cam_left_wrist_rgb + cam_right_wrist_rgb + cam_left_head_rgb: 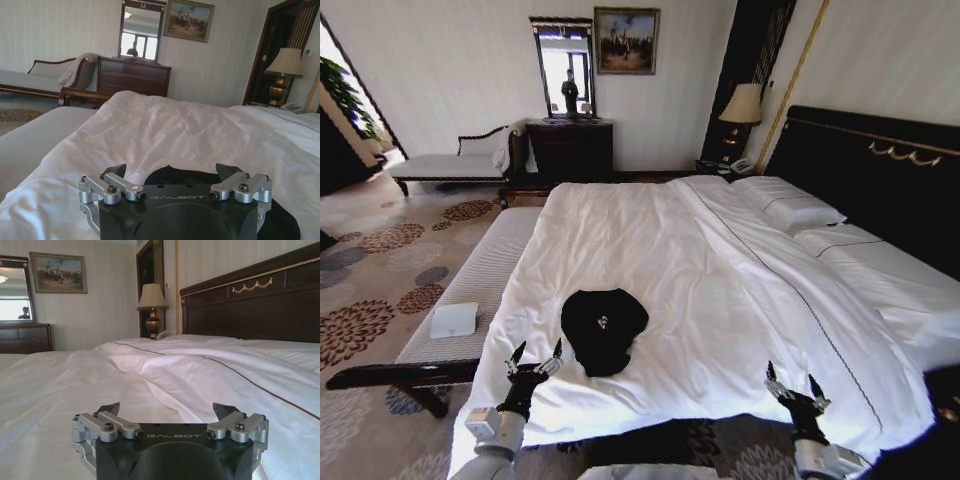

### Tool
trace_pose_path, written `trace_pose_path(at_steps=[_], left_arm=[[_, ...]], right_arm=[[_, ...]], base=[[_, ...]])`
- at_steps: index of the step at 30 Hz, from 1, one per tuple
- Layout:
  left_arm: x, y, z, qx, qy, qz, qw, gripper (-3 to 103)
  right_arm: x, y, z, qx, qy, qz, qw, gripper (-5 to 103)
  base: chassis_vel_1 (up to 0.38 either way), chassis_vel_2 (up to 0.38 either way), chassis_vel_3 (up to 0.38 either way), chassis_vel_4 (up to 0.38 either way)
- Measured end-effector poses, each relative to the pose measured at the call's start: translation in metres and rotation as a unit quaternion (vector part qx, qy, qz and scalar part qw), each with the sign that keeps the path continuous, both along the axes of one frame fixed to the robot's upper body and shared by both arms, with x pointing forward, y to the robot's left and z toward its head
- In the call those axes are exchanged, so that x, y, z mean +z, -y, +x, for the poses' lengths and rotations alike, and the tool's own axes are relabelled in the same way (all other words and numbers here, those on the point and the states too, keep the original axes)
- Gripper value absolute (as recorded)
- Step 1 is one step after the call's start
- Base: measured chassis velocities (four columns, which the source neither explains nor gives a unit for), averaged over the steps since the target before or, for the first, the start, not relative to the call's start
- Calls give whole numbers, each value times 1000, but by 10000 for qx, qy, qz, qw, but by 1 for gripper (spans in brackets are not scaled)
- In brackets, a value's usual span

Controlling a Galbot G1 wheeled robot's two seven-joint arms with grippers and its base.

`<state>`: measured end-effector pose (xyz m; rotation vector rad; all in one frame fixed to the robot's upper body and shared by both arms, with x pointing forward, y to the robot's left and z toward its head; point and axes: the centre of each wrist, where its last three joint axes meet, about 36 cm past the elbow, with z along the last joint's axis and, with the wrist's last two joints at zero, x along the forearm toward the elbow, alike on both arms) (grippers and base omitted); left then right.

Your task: Fold the clothes on the bed.

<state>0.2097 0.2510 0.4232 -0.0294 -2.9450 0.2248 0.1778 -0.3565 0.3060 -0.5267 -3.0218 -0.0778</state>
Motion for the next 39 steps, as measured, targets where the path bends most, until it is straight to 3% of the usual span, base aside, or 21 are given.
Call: trace_pose_path(at_steps=[13,21,24,26,27,30,31,32,34,37,39], left_arm=[[-2,2,3,27,-55,-12,10000,100],[-10,-2,3,412,-242,-194,9987,100],[-12,-7,-2,510,-317,-215,9980,100],[-16,-13,-9,570,-410,-219,9973,100],[-16,-13,-9,570,-410,-219,9973,100],[-20,-16,-15,700,-500,-291,9959,100],[-20,-16,-15,700,-500,-291,9959,100],[-22,-17,-19,785,-550,-354,9948,100],[-23,-19,-26,885,-619,-373,9935,100],[-22,-21,-30,922,-634,-358,9931,100],[-20,-23,-37,998,-656,-331,9923,100]], right_arm=[[6,-9,4,79,143,306,9994,100],[21,-11,27,66,132,558,9983,100],[33,-12,41,312,124,781,9964,100],[48,-22,58,878,-3,1114,9899,100],[48,-22,58,878,-3,1114,9899,100],[66,-45,81,1569,-64,1945,9683,100],[66,-45,81,1569,-64,1945,9683,100],[69,-55,96,1900,-106,2117,9586,100],[60,-64,119,2357,-315,1924,9521,100],[53,-70,134,2598,-443,1940,9449,100],[43,-77,154,2962,-652,2055,9305,100]], base=[[-11,32,7,-42],[-46,44,40,-48],[0,0,0,0],[0,0,0,0],[0,0,0,0],[0,0,0,0],[0,0,0,0],[0,0,0,0],[0,0,0,0],[0,0,0,0],[0,0,0,0]])
